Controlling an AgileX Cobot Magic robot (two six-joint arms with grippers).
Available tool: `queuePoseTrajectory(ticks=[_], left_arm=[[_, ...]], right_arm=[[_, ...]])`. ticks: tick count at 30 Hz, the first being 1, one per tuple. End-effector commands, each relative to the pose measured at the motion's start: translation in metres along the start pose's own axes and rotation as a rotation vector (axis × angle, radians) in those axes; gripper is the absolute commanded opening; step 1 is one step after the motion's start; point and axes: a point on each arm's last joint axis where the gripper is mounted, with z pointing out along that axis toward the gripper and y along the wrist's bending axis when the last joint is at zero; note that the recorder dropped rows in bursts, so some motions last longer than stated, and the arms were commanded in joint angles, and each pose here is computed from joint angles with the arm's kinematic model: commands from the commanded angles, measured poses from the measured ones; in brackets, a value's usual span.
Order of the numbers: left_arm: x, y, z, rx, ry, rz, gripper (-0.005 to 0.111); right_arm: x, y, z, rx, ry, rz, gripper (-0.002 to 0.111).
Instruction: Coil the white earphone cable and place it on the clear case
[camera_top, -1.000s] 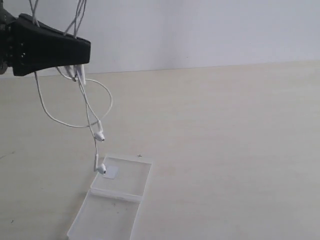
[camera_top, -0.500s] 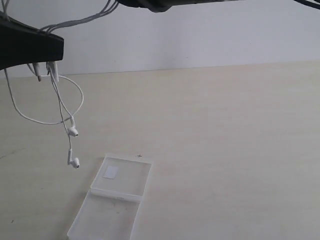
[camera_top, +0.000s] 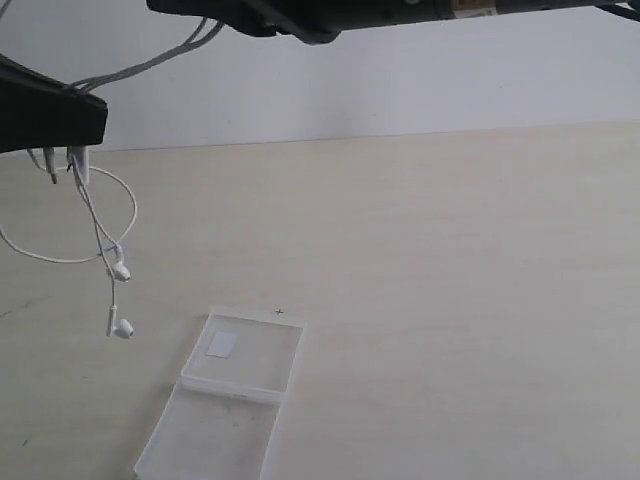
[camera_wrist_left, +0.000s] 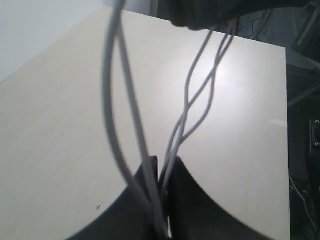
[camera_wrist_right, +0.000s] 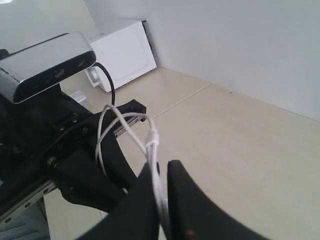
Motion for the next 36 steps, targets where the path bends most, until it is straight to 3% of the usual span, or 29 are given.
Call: queuePoseTrajectory(ticks=[1, 5, 7, 11, 14, 20, 28, 36], left_arm=[[0.0, -0.002, -0.003, -0.015, 0.006, -0.011, 0.0], [0.003, -0.001, -0.005, -0.068, 0.061, -0.009, 0.0], [0.006, 0.001, -0.007, -0.109, 0.093, -0.013, 0.0], [0.013, 0.004, -0.008, -0.14, 0.178, 0.002, 0.0], [0.017, 0.005, -0.009, -0.149, 0.215, 0.018, 0.0], [0.017, 0.005, -0.009, -0.147, 0.223, 0.019, 0.0], [0.012, 0.003, -0.007, -0.127, 0.165, -0.005, 0.0], [0.013, -0.004, -0.01, -0.091, 0.195, 0.015, 0.0]], right_arm=[[0.007, 0.0, -0.001, -0.01, 0.022, -0.007, 0.014], [0.029, -0.007, 0.001, 0.009, 0.082, -0.019, 0.026], [0.04, -0.011, 0.001, 0.034, 0.105, -0.031, 0.038], [0.044, -0.013, 0.001, 0.049, 0.114, -0.033, 0.059], [0.044, -0.013, 0.001, 0.049, 0.112, -0.037, 0.068], [0.045, -0.011, 0.001, 0.013, 0.122, -0.153, 0.069], [0.053, -0.015, 0.01, -0.003, 0.157, -0.171, 0.064], [0.052, -0.015, 0.009, 0.009, 0.15, -0.199, 0.062]])
